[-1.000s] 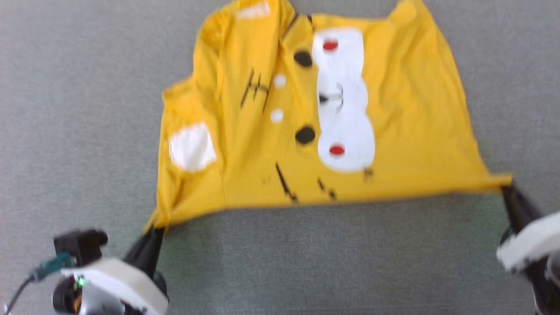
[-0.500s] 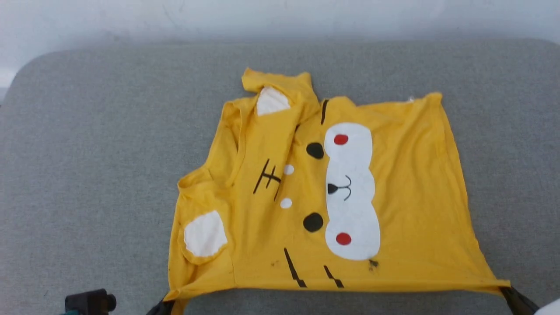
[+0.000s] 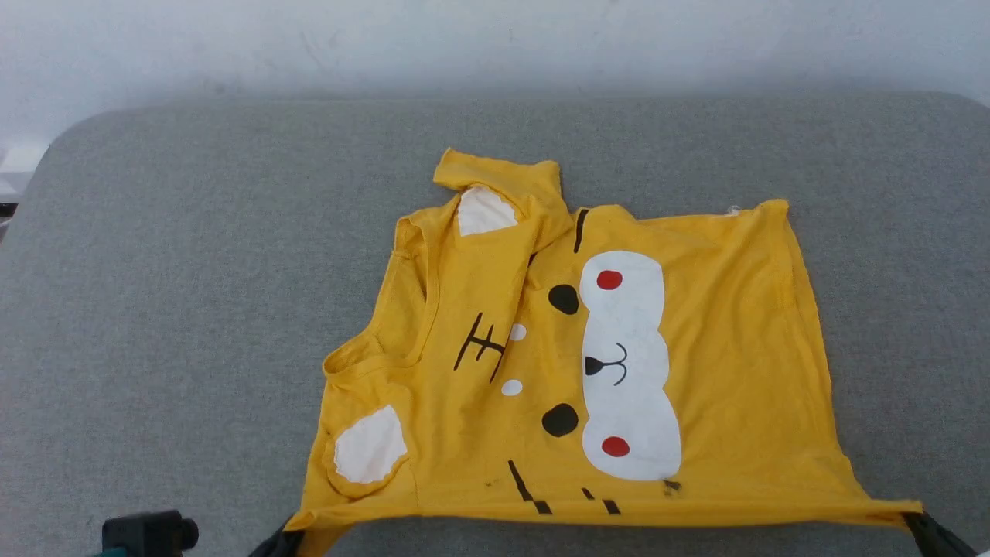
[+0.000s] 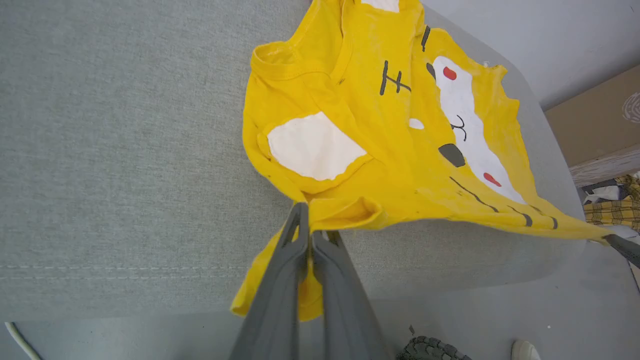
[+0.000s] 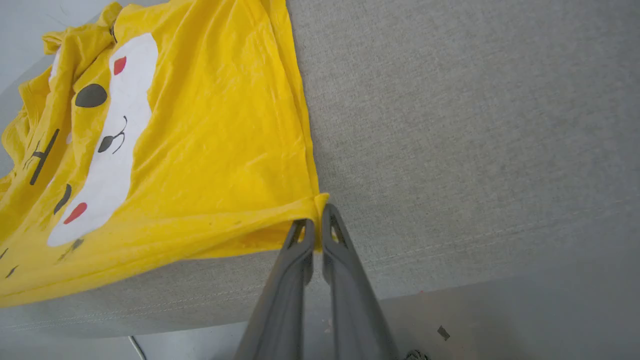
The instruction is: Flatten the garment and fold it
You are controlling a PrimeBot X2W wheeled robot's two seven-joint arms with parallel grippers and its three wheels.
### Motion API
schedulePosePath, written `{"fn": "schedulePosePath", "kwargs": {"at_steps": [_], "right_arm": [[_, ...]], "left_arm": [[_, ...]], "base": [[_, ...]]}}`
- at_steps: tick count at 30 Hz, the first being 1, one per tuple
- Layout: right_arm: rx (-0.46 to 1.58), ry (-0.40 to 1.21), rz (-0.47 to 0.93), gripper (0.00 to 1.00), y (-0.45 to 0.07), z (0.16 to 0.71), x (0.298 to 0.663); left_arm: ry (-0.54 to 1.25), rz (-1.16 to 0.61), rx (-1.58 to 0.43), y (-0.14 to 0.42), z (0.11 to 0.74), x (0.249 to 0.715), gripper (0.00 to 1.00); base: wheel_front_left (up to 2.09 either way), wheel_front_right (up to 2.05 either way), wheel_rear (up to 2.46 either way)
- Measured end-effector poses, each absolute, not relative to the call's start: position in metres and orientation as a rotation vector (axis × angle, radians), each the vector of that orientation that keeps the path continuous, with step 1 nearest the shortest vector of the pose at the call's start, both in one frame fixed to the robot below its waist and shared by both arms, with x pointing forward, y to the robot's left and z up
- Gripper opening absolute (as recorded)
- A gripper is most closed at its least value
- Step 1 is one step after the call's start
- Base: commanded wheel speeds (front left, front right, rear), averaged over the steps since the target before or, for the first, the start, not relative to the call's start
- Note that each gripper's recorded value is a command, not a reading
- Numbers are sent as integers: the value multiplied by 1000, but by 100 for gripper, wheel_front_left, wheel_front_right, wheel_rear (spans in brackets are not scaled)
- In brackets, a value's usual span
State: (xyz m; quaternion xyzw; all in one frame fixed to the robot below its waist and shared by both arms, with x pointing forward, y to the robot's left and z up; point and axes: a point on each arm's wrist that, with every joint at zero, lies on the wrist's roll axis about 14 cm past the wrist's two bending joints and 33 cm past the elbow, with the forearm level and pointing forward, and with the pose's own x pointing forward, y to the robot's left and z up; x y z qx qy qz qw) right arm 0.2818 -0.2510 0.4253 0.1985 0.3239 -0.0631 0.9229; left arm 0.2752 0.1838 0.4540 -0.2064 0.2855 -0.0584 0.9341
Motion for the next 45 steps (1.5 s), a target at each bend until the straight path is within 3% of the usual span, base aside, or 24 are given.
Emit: {"fn": "schedulePosePath", "kwargs": {"at_steps": [10, 20, 34, 35, 36, 37, 38, 39, 40, 41, 45], "right_arm": [[286, 537, -68, 0, -251, 453, 351], [223, 563, -24, 0, -246, 434, 405], [189, 711, 31, 0, -230, 374, 431], [190, 717, 29, 4, -231, 372, 432], [188, 723, 29, 15, -232, 370, 433], [186, 730, 30, 36, -232, 368, 433], [189, 734, 30, 44, -232, 367, 434], [196, 735, 26, 100, -233, 366, 435], [201, 735, 23, 100, -234, 366, 435], [205, 736, 20, 100, -235, 367, 436], [214, 725, 24, 100, -234, 372, 438]], "left_arm": [[444, -259, -211, 176, 488, 345, 0], [379, -381, -87, 153, 480, 412, 0], [570, -394, -81, 148, 396, 444, 0], [582, -395, -86, 147, 391, 444, 0], [591, -394, -93, 147, 388, 446, 0], [601, -392, -95, 147, 386, 447, 0], [609, -390, -103, 147, 384, 449, 1], [614, -389, -112, 146, 384, 450, 40], [612, -387, -122, 146, 385, 452, 82], [608, -384, -131, 145, 386, 453, 100], [589, -385, -165, 140, 393, 454, 100]], "base": [[0, 0, 0], [0, 0, 0], [0, 0, 0], [0, 0, 0], [0, 0, 0], [0, 0, 0], [0, 0, 0], [0, 0, 0], [0, 0, 0], [0, 0, 0], [0, 0, 0]]}}
